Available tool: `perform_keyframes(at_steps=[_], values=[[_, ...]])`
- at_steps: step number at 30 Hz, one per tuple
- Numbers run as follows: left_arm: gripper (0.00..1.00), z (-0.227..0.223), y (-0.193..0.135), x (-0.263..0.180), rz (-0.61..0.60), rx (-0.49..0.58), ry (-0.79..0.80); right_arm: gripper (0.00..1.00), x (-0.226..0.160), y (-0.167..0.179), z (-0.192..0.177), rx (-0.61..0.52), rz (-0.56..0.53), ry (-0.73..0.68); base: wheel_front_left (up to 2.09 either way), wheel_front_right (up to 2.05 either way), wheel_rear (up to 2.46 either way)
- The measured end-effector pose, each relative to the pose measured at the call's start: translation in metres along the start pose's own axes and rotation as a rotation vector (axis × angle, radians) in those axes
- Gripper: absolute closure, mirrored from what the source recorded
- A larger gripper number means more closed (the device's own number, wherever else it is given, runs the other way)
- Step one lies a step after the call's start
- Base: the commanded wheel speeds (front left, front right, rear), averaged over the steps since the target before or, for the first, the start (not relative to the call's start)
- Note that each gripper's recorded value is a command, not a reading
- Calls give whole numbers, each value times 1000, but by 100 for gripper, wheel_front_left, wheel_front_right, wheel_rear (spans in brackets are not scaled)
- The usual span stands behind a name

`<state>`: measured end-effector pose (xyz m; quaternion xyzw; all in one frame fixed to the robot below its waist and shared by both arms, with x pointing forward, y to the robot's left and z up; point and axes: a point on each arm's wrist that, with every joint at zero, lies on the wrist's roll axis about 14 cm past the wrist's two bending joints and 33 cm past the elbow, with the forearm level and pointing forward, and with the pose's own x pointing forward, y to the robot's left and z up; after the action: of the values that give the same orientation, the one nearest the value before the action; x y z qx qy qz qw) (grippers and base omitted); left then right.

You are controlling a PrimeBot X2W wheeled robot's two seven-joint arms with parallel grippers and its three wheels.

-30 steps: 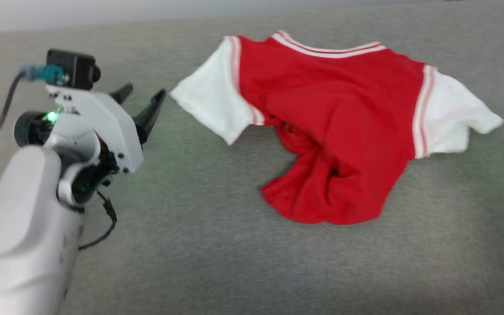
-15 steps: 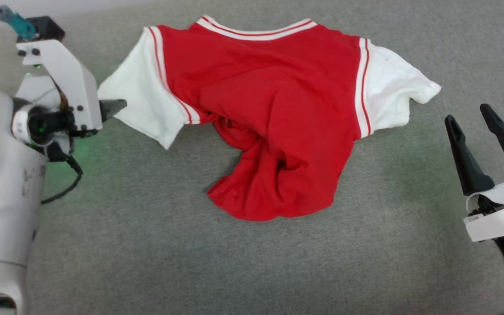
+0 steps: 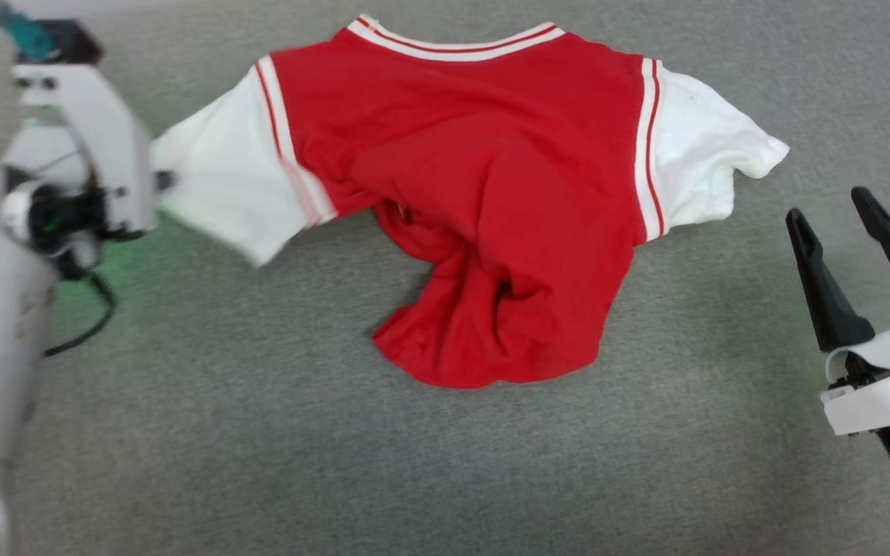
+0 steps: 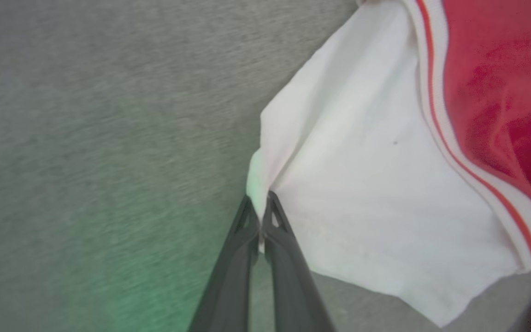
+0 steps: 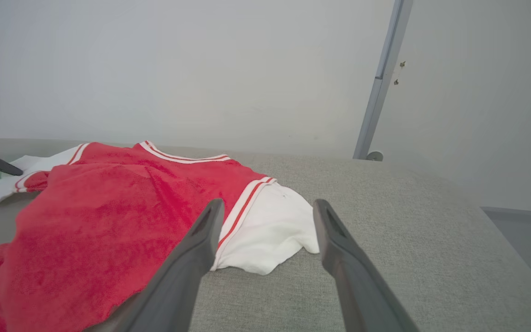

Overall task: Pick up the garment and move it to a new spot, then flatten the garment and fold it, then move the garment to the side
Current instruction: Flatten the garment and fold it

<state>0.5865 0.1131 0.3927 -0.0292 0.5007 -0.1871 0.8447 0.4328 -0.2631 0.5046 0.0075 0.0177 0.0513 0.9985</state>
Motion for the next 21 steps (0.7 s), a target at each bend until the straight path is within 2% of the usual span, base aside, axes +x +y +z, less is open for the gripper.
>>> perform_keyframes(at_steps=[5, 8, 11, 12, 13, 14, 18, 21], values=[[100, -10, 46, -24, 130, 33, 9, 0, 3, 8, -1, 15, 21, 1, 0, 0, 0], [100, -14, 61, -35, 174, 46, 7, 0, 6, 14, -1, 21, 37, 0, 0, 0, 0], [100, -14, 63, -39, 178, 56, -16, 0, 8, 17, -2, 24, 48, 2, 0, 0, 0], [78, -12, 60, -39, 173, 60, -33, 0, 9, 19, -3, 25, 53, 5, 0, 0, 0], [9, -9, 59, -39, 172, 66, -59, 0, 9, 20, -4, 27, 57, 11, 0, 0, 0], [0, -5, 59, -40, 172, 72, -84, 0, 10, 20, -5, 32, 60, 15, 0, 0, 0], [0, 9, 54, -45, 163, 89, -203, 0, 16, 20, -8, 0, 83, 51, 0, 0, 0], [0, 23, 50, -58, 156, 102, -354, 0, 21, 18, -10, -60, 111, 90, 0, 0, 0]])
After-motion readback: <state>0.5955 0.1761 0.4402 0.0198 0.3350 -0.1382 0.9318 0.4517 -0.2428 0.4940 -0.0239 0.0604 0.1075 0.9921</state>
